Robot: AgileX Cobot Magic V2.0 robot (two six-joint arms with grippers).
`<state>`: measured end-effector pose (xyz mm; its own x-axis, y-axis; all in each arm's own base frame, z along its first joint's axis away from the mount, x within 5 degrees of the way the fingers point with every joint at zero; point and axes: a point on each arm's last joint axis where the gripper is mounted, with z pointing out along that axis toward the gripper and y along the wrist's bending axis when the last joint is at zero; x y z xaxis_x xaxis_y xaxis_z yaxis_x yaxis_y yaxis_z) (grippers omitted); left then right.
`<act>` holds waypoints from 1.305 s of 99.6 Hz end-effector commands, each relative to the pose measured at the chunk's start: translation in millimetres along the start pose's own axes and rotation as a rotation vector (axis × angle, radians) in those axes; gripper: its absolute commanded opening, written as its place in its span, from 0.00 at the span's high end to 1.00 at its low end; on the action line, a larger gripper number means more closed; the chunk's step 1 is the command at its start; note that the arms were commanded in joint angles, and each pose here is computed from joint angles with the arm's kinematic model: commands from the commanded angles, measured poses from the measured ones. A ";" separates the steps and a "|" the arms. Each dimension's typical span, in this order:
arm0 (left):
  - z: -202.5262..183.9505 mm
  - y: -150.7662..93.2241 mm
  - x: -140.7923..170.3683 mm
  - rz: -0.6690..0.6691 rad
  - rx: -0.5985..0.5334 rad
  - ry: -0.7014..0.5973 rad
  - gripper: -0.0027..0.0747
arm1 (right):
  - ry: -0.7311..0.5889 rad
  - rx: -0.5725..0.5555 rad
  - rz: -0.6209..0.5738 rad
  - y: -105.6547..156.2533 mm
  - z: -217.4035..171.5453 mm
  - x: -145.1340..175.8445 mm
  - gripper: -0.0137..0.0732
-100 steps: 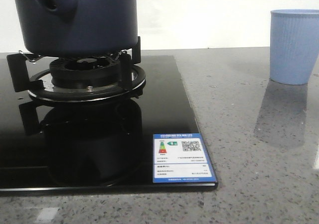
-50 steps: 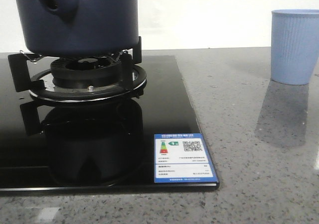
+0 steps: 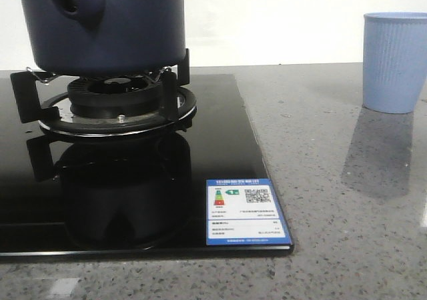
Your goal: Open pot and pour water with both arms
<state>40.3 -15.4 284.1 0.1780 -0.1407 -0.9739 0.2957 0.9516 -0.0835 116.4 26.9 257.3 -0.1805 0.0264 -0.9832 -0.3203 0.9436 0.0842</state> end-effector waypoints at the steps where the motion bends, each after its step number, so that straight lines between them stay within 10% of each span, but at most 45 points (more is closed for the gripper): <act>1: 0.6 2.4 -11.3 -0.016 -0.033 -0.056 0.99 | -0.035 0.000 0.011 0.2 -0.7 -9.4 0.92; 130: -7.4 23.2 85.9 0.056 -0.243 0.180 0.99 | -0.033 0.002 0.011 -0.1 -0.5 -9.3 0.92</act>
<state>56.0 -4.4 200.5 -0.0495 -0.0281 -0.9984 0.0641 0.9975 -0.0312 116.4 26.8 256.7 -0.1835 0.0304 -0.9825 -0.3177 0.9440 0.0885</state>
